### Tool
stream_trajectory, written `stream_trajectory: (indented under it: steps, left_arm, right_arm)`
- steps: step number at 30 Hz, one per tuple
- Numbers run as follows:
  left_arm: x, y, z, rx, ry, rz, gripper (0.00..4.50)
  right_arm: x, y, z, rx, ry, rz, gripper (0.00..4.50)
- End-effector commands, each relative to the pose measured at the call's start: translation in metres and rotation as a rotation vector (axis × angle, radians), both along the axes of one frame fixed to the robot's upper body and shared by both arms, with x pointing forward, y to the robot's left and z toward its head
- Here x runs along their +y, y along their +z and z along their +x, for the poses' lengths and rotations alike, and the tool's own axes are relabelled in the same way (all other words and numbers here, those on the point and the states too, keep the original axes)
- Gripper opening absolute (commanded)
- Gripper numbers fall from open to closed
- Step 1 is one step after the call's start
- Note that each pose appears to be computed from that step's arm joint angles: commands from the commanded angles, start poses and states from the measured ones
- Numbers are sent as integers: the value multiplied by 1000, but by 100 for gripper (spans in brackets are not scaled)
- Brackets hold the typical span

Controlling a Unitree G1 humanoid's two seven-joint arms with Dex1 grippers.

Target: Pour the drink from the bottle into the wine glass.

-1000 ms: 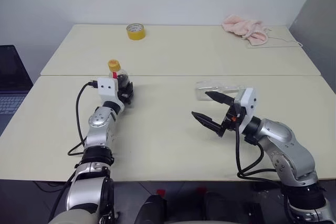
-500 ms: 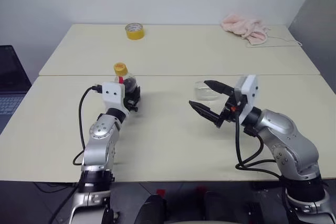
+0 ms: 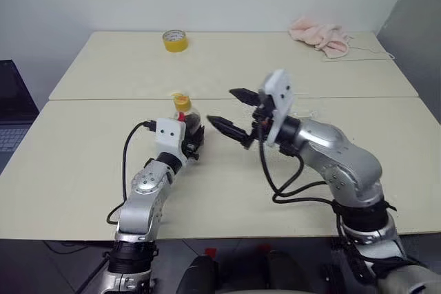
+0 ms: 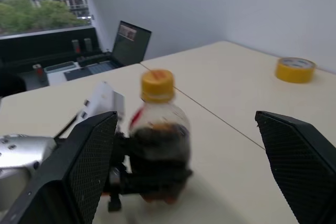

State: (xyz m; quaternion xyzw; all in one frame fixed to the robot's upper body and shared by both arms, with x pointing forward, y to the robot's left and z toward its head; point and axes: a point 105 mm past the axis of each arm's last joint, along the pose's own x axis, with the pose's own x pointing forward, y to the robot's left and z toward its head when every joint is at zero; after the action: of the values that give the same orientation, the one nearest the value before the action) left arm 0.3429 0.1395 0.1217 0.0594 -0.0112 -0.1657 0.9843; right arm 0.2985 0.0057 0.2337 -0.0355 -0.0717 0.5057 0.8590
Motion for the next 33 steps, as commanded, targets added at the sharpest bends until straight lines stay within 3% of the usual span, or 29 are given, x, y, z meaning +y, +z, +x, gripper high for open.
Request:
stream_trajectory:
  steps: [1, 12, 22, 25, 33]
  left_arm:
    - [-5, 27, -2, -113, -31, 19, 197]
    - [-20, 26, -7, -122, -95, 50, 196]
    - [-19, 26, -6, -124, -89, 49, 196]
    - [-19, 26, -5, -124, -88, 47, 196]
    - [-18, 25, -6, -120, -83, 45, 195]
  right_arm:
    - [9, 8, 0, -22, 3, 0, 450]
    - [31, 14, 25, -8, -54, 11, 450]
    - [33, 10, 31, -19, -66, -10, 450]
    - [34, 10, 31, -21, -67, -11, 392]
    - [36, 11, 27, -25, -54, -3, 126]
